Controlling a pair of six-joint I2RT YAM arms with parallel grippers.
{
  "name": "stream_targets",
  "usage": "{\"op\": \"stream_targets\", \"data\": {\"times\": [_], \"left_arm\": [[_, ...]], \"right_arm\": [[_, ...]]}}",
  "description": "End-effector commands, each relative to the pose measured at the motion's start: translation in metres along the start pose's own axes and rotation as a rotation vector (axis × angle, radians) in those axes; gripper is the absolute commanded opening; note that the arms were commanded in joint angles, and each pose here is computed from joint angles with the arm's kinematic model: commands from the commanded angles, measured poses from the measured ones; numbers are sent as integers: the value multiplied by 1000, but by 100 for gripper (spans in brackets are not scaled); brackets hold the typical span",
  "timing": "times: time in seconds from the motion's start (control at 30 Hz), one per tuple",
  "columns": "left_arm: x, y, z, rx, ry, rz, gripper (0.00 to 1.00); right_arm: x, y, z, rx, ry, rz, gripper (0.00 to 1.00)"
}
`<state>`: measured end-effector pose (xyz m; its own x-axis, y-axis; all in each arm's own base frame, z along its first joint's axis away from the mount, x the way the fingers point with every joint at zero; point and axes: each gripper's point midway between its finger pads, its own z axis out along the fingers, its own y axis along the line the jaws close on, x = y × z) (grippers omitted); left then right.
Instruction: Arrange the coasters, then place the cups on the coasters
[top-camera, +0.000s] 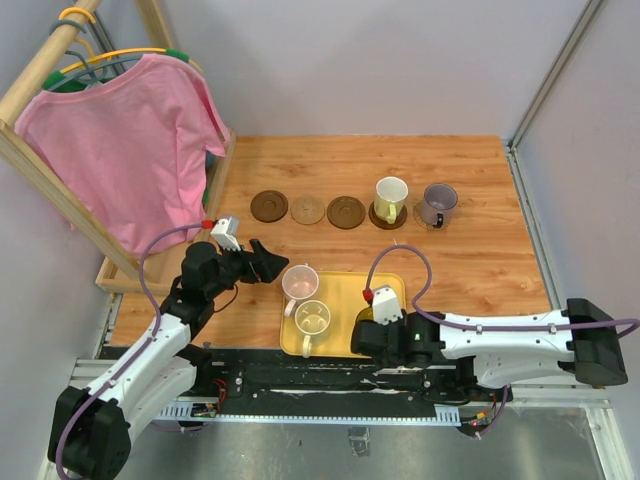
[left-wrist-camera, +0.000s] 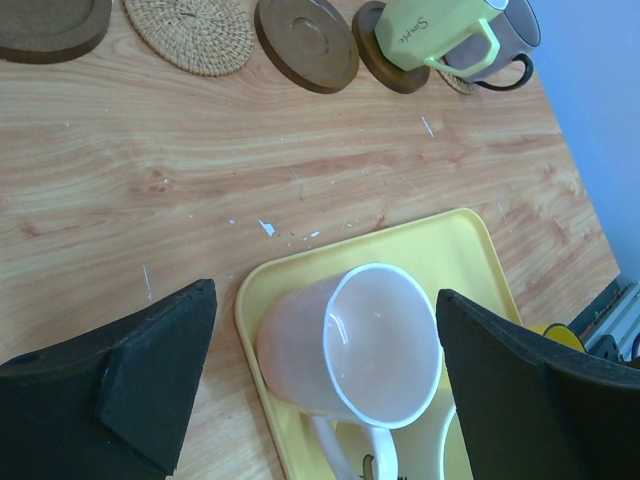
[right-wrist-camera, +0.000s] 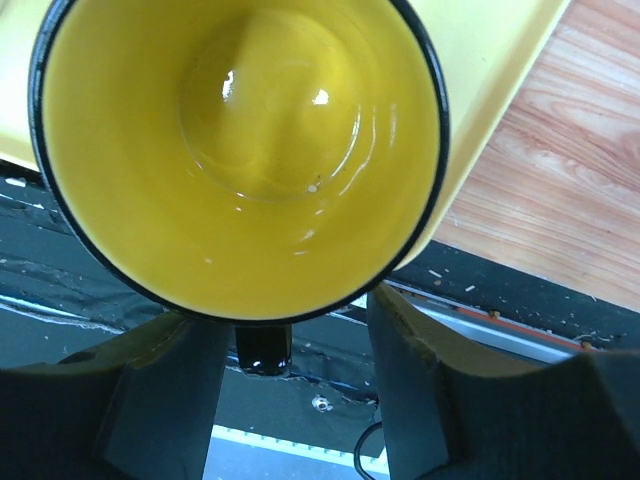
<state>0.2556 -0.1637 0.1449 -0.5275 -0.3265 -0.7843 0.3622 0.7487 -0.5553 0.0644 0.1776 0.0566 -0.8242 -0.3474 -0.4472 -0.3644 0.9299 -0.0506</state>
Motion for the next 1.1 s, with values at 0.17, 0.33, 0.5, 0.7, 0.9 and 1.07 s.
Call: {"op": "stream_targets", "data": {"times": [0.17, 0.33, 0.5, 0.7, 0.9, 1.07], "left_arm": [[-1, -7, -1, 31, -13, 8, 95], [0, -6, -2, 30, -15, 7, 96], [2, -5, -3, 28, -13, 3, 96], [2, -5, -3, 29, -14, 8, 96], [-5, -9, -4, 37, -29, 23, 96], [-15, -13, -5, 37, -48, 46, 96]], "right_arm": [[-1, 14, 8, -26, -11, -49, 50], [3, 13, 12, -14, 4, -54, 29], [4, 10, 12, -1, 9, -41, 1], [-10, 9, 5, 26, -34, -40, 1], [-59, -2, -14, 140, -204, -35, 1], [-94, 1, -22, 164, -288, -1, 1]]}}
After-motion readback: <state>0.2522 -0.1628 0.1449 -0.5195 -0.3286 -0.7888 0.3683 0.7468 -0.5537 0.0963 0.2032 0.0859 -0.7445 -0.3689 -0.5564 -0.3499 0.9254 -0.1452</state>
